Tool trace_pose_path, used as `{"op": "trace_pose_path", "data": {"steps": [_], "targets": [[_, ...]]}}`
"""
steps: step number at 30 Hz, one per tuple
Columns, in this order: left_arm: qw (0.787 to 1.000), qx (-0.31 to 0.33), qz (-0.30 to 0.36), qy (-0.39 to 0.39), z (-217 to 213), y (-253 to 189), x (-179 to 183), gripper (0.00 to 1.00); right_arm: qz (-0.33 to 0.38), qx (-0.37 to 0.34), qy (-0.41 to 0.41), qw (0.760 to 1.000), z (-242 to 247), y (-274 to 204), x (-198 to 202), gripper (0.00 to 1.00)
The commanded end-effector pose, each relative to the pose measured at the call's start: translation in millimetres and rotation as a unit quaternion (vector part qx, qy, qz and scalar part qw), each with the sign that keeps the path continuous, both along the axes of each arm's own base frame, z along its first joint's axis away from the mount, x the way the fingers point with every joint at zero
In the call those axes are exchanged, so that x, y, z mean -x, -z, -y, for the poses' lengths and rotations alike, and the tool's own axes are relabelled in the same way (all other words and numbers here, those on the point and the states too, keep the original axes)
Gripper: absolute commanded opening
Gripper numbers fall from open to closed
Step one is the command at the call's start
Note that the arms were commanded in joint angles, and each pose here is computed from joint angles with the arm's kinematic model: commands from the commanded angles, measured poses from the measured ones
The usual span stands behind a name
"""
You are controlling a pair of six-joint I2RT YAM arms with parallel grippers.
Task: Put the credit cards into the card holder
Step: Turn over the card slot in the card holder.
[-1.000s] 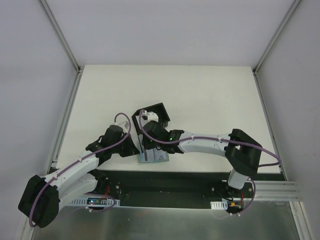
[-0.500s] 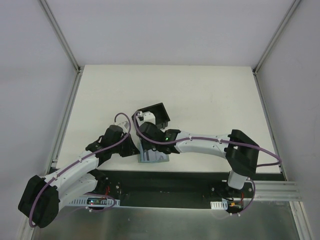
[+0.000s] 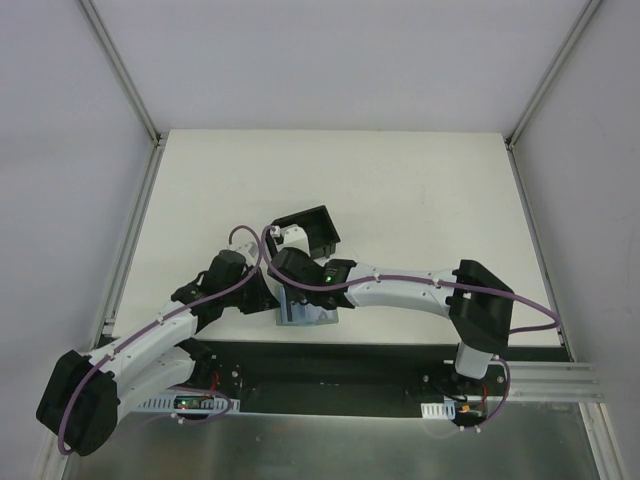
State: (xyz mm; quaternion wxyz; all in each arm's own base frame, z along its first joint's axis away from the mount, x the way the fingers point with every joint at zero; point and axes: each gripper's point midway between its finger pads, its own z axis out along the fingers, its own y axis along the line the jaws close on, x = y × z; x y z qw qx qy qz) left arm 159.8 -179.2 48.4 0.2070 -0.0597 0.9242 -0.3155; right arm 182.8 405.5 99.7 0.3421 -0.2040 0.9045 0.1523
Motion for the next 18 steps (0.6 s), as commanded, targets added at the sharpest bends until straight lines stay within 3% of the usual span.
{"op": "trace_pose_path", "data": {"steps": [1,9,18], "targets": [[1.000,-0.006,0.005,-0.013,-4.0,2.1,-4.5,0.00,0.024,-0.001,0.009,1.000,5.7,-21.9,-5.9,0.00],[1.000,-0.013,-0.003,-0.013,-5.4,7.0,-3.1,0.00,0.005,-0.020,-0.015,1.000,-8.2,-18.5,1.2,0.00],[0.999,-0.035,-0.019,-0.029,-14.0,22.0,0.0,0.00,-0.012,-0.106,-0.078,0.991,-36.9,-47.1,16.0,0.00]]}}
